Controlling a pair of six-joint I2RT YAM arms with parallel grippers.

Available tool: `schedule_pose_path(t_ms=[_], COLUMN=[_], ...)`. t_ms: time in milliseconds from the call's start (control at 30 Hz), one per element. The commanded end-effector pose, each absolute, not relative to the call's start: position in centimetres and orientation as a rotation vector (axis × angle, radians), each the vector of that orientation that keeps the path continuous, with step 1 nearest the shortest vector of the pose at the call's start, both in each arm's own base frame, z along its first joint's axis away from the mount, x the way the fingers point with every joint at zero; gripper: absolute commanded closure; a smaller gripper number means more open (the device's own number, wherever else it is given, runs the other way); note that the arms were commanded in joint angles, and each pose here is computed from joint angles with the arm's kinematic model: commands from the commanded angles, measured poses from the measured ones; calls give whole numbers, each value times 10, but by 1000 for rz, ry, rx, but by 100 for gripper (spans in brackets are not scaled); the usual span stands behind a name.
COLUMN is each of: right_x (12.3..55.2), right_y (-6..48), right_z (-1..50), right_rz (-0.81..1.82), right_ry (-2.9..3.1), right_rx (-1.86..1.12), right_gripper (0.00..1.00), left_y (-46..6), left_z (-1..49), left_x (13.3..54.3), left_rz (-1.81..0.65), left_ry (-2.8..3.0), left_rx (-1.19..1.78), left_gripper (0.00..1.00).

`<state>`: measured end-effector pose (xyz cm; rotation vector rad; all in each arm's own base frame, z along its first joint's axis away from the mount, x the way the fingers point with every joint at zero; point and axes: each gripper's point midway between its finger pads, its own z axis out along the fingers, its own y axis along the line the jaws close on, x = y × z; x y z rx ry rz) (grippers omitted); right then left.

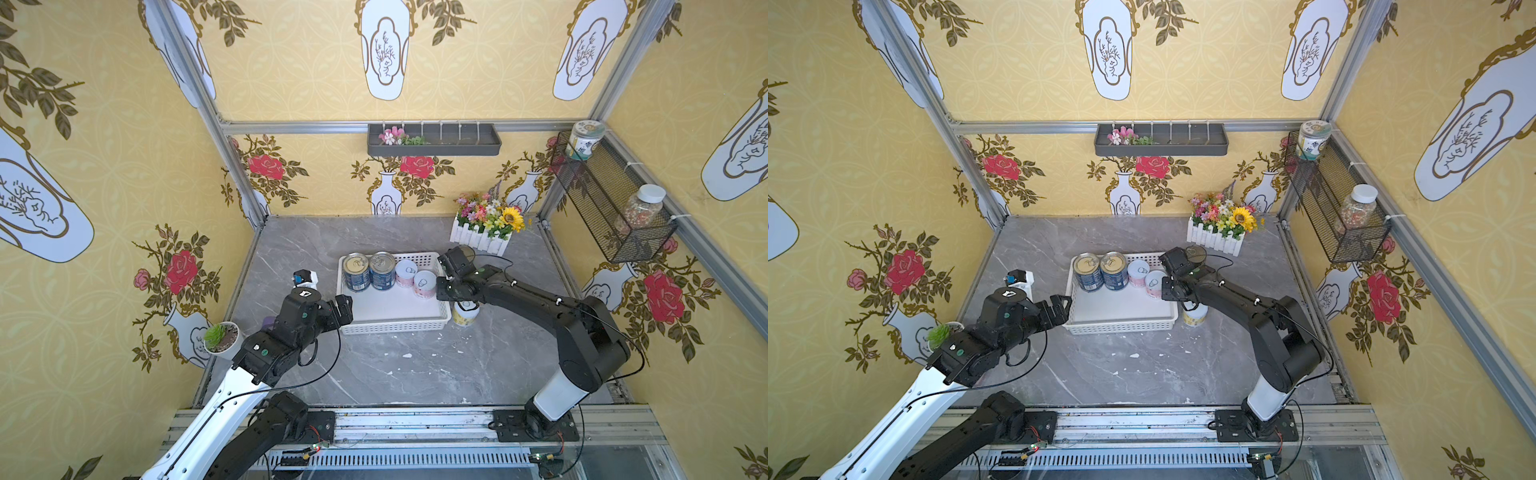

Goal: Put the canned food in the basket
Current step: Adjust the basket at the center of the board, then pick up the canned food from the center of the board.

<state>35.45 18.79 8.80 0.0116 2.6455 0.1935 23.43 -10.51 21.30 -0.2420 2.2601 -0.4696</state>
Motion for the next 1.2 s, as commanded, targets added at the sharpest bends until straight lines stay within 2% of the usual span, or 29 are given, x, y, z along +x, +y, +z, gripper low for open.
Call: schedule_pose_path(t_ms=[0,33,67,300,467,1167], right_x=[352,353,354,353,350,322], right_y=[183,183,181,148,130,122], right_z=[92,96,99,131,133,80], right_rz=[136,125,104,-44,-93,37], right_ry=[2634,2619,2607,2483,2470,2643], right_rx=[-17,-25,-32,28,94,171], right_gripper=[39,32,30,23,8,1], left_y=[-106,-106,-106,-106,-106,-105], left_z=[215,216,215,217,216,216], left_x=[235,235,235,235,235,235], left_rz=[-472,-474,-473,-480,-473,-472], left_ry=[2253,2251,2250,2244,2249,2247], left_rx=[-233,-234,-235,-234,-234,-238], left_gripper=[0,0,0,0,0,0])
